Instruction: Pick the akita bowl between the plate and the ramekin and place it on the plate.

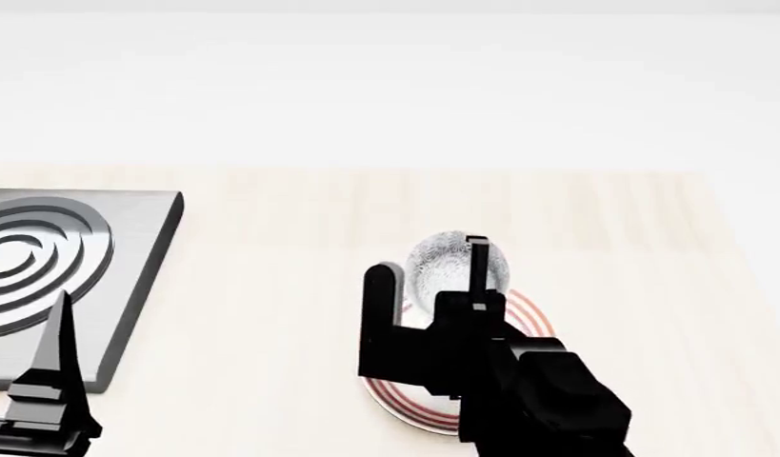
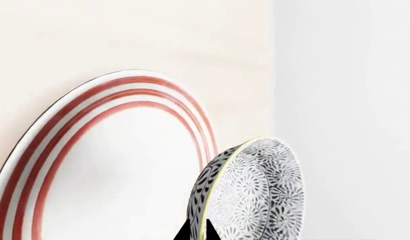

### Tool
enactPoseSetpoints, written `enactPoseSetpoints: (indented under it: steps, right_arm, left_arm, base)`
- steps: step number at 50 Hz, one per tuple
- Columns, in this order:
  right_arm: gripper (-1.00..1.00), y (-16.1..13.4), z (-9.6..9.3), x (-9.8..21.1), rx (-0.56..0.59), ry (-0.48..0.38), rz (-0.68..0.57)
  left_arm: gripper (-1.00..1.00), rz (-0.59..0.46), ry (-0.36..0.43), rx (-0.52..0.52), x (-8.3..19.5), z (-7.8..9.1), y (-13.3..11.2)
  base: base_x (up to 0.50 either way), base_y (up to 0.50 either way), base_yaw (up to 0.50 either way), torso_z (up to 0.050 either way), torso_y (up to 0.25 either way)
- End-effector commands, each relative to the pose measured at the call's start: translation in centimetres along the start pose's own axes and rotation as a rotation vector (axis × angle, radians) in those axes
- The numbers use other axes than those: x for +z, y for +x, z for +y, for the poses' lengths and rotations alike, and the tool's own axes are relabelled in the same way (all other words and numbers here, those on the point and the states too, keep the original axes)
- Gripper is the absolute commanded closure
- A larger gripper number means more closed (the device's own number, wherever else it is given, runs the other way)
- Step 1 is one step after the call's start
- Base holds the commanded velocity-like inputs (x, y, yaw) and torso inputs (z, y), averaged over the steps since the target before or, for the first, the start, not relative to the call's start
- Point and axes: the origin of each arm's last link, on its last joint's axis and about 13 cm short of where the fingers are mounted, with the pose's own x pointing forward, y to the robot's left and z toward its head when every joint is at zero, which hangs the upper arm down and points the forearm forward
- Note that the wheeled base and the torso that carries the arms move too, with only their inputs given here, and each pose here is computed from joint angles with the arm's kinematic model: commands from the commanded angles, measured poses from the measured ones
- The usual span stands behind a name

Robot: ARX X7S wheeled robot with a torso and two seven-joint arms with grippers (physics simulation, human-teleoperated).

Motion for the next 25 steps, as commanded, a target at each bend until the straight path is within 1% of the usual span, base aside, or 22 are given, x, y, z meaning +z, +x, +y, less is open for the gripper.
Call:
enactPoseSetpoints:
  steps: [1, 4, 7, 13, 15, 22, 25]
  right_arm:
    - [1.00, 0.32, -0.22, -0.05, -0.028, -0.007, 0.004]
    - [1.00, 0.37, -0.07, -0.09, -0.024, -0.007, 0.004]
    - [1.00, 0.43, 0.02, -0.14, -0.022, -0.007, 0.005]
    - [1.00, 0.41, 0.10, -0.13, -0.018, -0.009, 0.005]
    - [1.00, 0.39, 0.15, -0.12, -0.018, -0.011, 0.004]
    - [1.00, 0.44, 0.23, -0.16, -0.016, -0.012, 0.005]
    - [1.00, 0.46, 0.24, -0.19, -0.016, -0.013, 0.006]
  left_arm:
    - [-1.00, 0.000, -0.027, -0.023, 0.16, 0.04, -0.02]
    - [-1.00, 0.000, -0.023, -0.030, 0.13, 0.06, -0.01]
    - [-1.00, 0.003, -0.040, -0.035, 0.17, 0.12, 0.00]
    - [-1.00, -0.002, -0.024, -0.029, 0.09, 0.13, -0.01]
    - [-1.00, -0.004, -0.030, -0.025, 0.13, 0.20, 0.03]
    - [-1.00, -0.022, -0.012, -0.027, 0.11, 0.16, -0.05]
    - [-1.00, -0.036, -0.029, -0.016, 0.16, 0.14, -0.08]
  base:
    - [0.00, 0.00, 0.00, 0.000, 0.000]
    - [0.00, 0.00, 0.00, 0.000, 0.000]
    - [0.00, 0.00, 0.00, 0.000, 0.000]
    - [0.00, 0.00, 0.00, 0.000, 0.002]
    - [0.00, 0.00, 0.00, 0.000, -0.039]
    - [0.00, 0.00, 0.00, 0.000, -0.250]
    - [0.00, 0.00, 0.00, 0.000, -0.250]
